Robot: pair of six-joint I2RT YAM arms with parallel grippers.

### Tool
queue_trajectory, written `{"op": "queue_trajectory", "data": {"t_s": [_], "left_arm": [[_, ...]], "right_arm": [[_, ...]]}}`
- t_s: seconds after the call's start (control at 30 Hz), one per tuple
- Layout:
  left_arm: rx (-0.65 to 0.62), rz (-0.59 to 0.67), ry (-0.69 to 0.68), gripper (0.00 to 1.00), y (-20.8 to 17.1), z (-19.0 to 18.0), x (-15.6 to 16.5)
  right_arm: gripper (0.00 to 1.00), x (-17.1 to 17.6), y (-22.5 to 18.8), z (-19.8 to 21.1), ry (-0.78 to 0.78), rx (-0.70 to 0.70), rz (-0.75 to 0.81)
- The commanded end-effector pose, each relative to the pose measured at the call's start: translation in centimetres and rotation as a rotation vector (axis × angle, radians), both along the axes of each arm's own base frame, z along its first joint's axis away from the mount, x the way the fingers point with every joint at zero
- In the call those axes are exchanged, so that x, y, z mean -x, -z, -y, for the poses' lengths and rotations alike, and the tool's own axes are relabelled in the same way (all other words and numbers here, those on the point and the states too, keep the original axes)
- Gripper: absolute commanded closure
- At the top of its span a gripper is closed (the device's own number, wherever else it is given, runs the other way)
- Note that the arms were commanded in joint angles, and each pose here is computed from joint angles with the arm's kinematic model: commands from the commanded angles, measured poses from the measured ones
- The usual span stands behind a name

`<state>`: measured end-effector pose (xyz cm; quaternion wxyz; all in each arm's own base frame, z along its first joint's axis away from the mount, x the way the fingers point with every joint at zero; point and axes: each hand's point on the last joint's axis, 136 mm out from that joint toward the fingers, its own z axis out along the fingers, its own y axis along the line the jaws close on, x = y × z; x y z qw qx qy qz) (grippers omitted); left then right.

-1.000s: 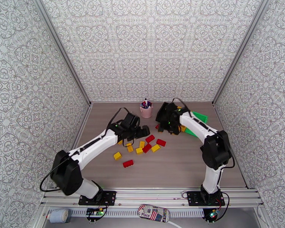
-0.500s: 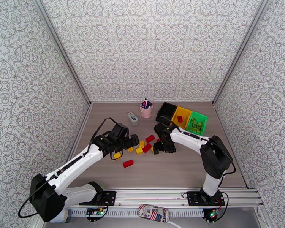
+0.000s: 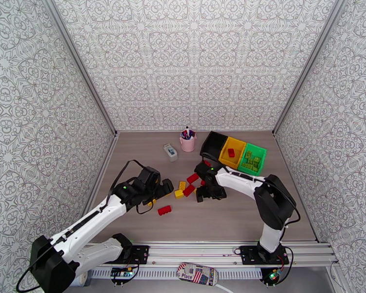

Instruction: Sort the legos into containers by color

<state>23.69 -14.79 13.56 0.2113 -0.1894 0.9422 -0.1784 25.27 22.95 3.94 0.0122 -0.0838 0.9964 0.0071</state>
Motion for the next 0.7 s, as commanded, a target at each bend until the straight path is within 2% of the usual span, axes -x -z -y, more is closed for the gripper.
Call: {"op": "queue_trajectory", "data": {"t_s": [0.0,0.33,0.47,0.6,0.67], "left_arm": [[0.010,-0.002,-0.033,0.01,0.2,-0.5,-0.2],[0.009,0.018,-0.070,0.01,-0.4,-1.6,-0.3],[0.010,0.014,-0.082,0.01,-0.5,-2.1,-0.5],[0.017,0.011,-0.082,0.01,-0.5,-2.2,-1.2],[0.018,0.015,-0.080,0.01,-0.6,-2.2,-1.6]], "right_arm": [[0.04,-1.2,0.2,-0.3,-0.033,0.037,0.016],[0.06,-4.9,0.9,-1.9,-0.033,0.035,0.003],[0.05,-6.6,-0.4,-2.8,-0.034,-0.016,0.026],[0.05,-7.8,-1.4,-1.9,-0.014,-0.004,0.031],[0.05,-8.0,-1.6,-1.6,0.022,-0.042,0.018]]}}
